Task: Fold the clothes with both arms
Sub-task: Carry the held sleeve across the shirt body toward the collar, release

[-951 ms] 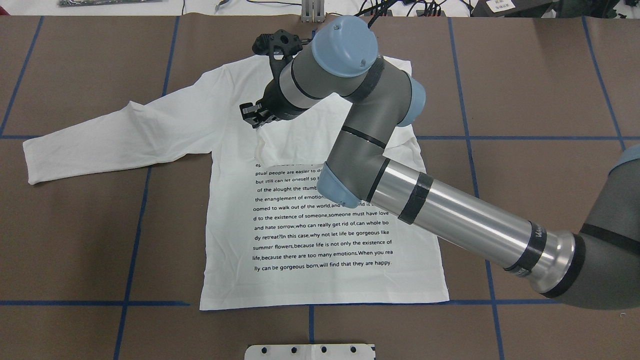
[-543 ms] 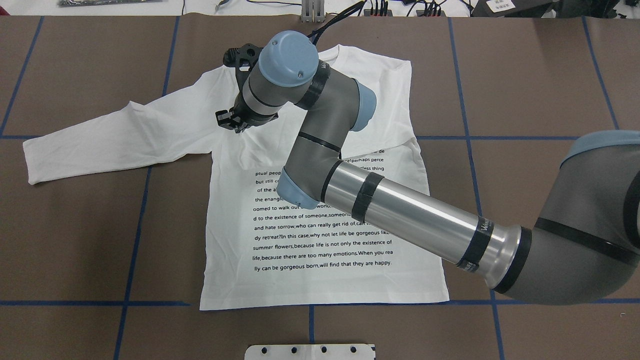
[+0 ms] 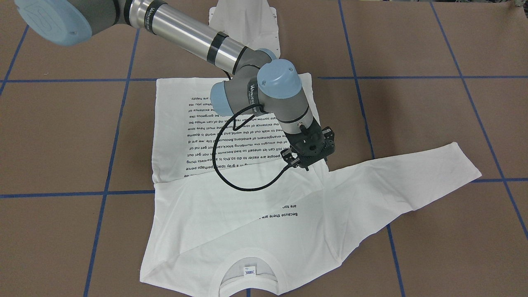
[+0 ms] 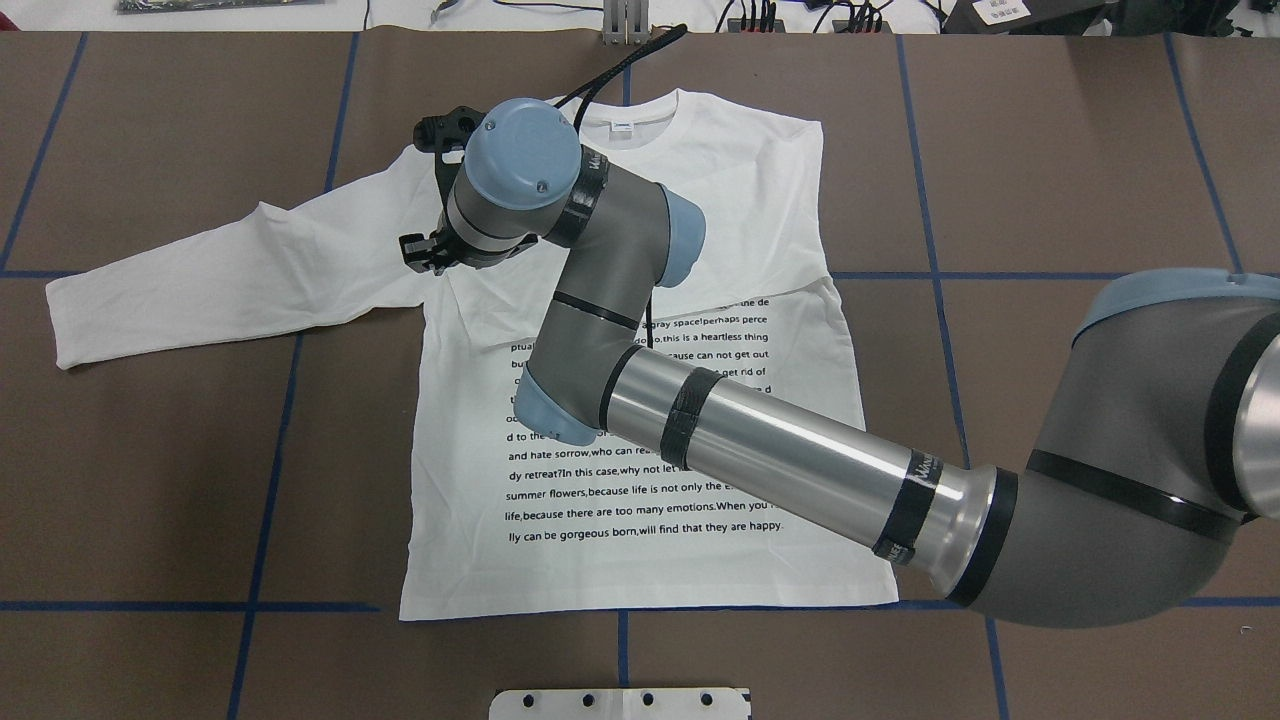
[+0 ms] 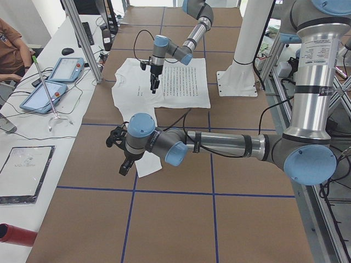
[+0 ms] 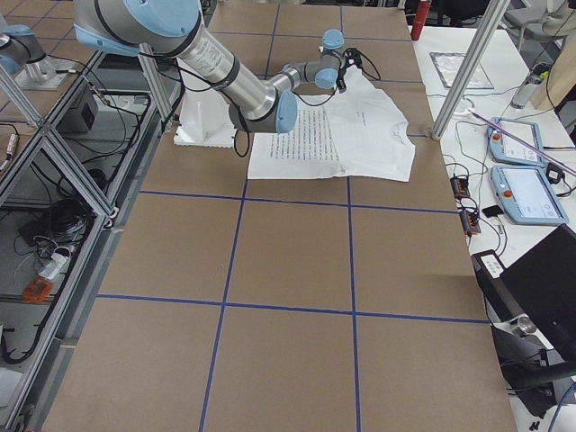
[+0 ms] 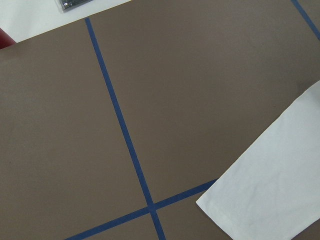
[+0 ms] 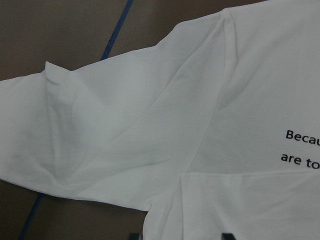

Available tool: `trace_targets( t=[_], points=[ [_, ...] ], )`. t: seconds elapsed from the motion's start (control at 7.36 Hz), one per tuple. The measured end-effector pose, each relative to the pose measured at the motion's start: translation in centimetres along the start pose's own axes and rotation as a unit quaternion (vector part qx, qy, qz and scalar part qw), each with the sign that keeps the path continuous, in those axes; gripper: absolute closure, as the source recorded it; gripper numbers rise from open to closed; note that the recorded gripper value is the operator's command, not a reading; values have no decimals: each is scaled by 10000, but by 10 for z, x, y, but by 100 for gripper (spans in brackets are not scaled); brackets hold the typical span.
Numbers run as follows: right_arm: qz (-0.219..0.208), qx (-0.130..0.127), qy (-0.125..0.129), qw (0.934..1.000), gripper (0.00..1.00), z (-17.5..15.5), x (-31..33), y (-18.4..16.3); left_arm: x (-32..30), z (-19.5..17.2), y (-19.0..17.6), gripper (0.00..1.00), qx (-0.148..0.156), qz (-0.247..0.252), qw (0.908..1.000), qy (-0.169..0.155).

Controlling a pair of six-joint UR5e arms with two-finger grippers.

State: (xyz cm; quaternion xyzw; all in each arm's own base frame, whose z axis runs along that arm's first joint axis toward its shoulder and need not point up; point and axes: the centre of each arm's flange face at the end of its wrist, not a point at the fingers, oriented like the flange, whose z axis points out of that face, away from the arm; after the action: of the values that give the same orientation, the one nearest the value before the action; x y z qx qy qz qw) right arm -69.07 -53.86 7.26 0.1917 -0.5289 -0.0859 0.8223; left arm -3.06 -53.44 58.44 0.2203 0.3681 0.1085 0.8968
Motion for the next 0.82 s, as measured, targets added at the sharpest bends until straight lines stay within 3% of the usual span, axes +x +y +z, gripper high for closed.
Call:
trace_targets(
  t=[0.27,0.41,0.68,0.82],
  points=[
    [172,7,21,9999,1,-2,-3,1,2,-1,-3,0,19,-121,9999,6],
    [360,-55,173,9992,1,-12,-2,0,5,-2,-5,0,69,-397,9992,18],
    [696,-391,871,9930,1,-54,29,-10,35,18,-1,0,214,-1079,9937,205],
    [810,-561,1149,9885,1,-74,74,-14,66,42,6,0,247,-1497,9878,338]
  ],
)
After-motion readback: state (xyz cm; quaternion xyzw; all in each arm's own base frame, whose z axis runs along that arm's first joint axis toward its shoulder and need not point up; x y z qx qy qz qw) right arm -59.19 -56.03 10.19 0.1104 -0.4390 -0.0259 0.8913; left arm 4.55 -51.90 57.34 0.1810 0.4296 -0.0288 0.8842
